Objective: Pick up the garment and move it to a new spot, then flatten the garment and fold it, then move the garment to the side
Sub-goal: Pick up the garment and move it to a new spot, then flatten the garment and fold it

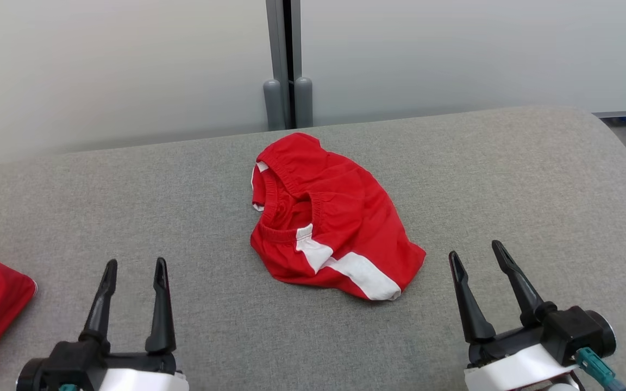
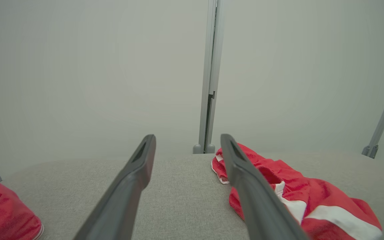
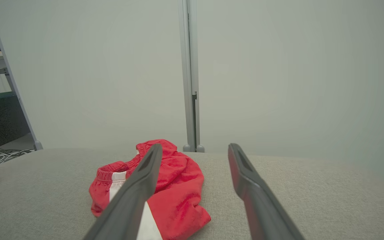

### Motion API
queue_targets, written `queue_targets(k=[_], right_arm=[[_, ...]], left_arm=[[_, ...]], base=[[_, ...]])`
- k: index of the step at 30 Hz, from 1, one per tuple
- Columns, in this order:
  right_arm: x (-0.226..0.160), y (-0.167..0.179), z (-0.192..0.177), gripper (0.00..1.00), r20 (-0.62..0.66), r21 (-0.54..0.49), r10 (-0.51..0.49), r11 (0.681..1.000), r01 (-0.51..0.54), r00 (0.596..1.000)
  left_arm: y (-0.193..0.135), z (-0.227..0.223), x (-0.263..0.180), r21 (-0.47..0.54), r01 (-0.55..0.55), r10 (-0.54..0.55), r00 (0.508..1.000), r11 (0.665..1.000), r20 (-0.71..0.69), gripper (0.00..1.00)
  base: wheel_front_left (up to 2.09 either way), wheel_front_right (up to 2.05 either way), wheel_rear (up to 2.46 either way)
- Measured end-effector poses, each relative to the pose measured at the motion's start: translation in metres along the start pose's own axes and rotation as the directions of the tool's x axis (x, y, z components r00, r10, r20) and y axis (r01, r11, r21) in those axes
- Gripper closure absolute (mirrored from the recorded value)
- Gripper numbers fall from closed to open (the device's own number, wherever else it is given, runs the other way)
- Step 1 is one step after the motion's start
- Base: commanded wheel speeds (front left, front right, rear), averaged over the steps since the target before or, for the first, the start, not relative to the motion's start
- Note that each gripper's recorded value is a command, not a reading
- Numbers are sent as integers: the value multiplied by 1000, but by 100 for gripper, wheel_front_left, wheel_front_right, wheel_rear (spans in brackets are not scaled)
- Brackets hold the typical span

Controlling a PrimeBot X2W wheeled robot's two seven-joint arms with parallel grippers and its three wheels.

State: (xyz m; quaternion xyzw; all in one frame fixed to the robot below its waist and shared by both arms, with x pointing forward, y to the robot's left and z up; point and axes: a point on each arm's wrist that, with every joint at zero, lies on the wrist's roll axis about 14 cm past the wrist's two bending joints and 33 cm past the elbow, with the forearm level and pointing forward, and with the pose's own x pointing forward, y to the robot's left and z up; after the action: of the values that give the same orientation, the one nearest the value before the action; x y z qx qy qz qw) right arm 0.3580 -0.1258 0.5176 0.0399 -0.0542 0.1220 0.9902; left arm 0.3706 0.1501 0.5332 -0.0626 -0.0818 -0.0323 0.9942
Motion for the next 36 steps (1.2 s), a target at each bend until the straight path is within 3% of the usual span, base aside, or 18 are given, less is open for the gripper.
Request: queue_targets(k=[6,36], right_arm=[[-9,-1,-7,0,-24,7,-7,1000,8,1000],[-9,14,-12,0,-34,31,25,999,-24,999]], left_arm=[[-6,-16,-15,-7,-11,11,998,1000,-57,0],[-10,-16,-25,16,2,-1,998,1000,-63,0]], base=[[0,0,0],[0,0,0]])
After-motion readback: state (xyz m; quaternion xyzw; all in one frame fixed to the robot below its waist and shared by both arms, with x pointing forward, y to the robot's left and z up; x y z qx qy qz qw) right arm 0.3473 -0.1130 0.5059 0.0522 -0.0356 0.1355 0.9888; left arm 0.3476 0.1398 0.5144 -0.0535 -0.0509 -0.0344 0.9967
